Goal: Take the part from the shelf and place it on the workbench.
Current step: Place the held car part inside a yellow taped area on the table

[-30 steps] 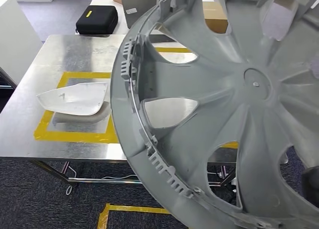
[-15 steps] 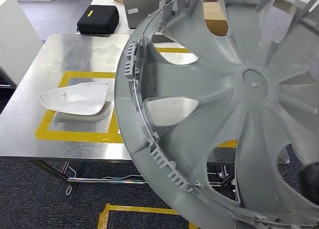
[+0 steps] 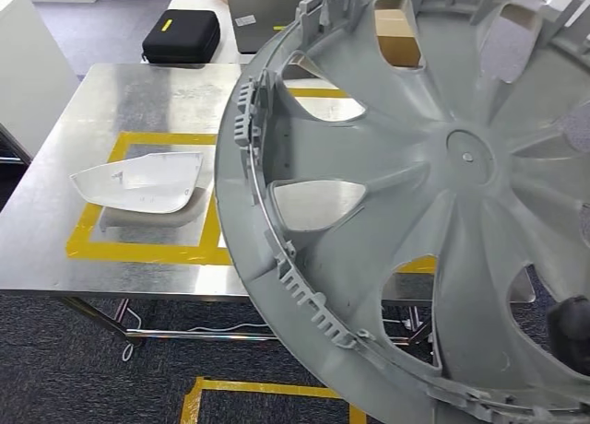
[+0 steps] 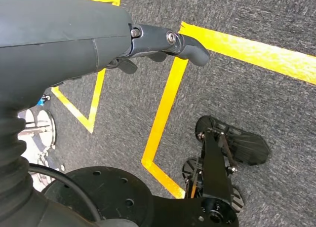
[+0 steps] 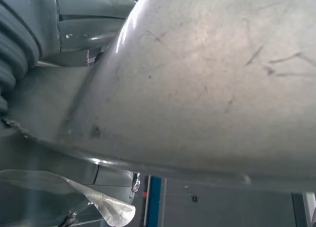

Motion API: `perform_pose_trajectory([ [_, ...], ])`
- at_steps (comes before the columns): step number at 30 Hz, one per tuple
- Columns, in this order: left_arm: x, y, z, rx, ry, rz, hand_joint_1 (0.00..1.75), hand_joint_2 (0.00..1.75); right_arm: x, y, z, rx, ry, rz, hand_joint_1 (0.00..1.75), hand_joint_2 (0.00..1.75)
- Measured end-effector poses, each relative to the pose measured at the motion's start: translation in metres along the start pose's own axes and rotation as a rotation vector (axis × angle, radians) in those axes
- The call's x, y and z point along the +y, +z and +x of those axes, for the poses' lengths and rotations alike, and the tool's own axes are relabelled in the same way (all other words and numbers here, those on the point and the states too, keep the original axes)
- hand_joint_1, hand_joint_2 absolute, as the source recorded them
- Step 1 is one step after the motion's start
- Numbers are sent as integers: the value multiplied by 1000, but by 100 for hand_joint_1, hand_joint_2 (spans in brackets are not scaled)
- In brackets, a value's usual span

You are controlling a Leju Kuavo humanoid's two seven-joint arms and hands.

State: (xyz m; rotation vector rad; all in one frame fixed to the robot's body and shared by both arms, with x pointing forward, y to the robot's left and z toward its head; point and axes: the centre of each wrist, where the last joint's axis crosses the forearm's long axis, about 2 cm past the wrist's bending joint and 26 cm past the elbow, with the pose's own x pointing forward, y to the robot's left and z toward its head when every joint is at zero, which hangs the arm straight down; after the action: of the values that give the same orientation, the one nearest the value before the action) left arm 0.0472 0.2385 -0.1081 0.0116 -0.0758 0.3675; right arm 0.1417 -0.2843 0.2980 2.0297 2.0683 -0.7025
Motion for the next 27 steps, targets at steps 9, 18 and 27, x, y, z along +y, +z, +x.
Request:
perform_pose_trajectory([
  [9,0,0,0,0,0,0,0,175,0,0,0,0,3,2,175,175],
  [18,0,0,0,-6,2,-11,0,175,2,5,0,38,1,31,175,175],
  [27,17,-2,9,-47,10,-54,0,175,80,109,-11,356,15,499,175,175],
])
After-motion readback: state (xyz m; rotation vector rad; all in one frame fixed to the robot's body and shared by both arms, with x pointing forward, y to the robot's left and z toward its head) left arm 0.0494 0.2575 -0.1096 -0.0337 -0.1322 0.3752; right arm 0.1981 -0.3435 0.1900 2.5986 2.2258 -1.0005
